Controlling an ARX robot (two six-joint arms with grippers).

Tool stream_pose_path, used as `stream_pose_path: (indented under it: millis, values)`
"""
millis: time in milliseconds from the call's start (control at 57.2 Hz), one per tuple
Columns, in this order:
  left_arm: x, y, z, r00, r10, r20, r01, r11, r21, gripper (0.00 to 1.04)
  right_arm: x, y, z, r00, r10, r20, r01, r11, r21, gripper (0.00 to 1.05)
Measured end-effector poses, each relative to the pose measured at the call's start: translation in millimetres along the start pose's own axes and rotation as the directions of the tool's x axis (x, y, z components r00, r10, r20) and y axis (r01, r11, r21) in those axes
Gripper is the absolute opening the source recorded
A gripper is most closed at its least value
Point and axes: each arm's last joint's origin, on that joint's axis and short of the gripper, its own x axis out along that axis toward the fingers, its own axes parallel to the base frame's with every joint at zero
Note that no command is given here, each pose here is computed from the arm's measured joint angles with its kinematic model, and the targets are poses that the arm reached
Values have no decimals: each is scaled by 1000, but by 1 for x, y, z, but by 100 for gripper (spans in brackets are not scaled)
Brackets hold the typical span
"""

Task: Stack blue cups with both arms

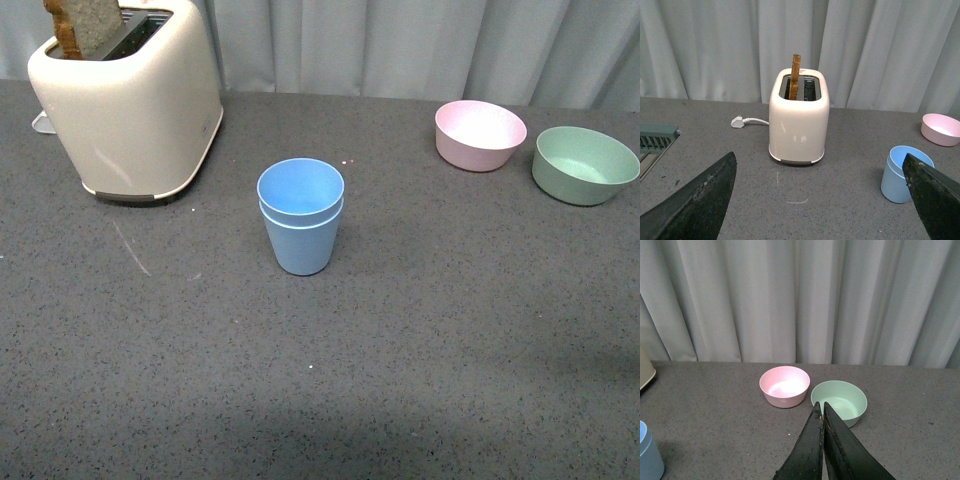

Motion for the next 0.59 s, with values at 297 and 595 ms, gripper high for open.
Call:
stream_pose_path:
  millis: [297,595]
  values:
    - [0,0,0,1000,0,0,0,1000,0,98,-27,-16,0,1000,-7,1,7,1000,2,1]
    - [0,0,0,1000,0,0,0,1000,0,98,-44,-16,2,1000,-2,7,2,1000,2,1]
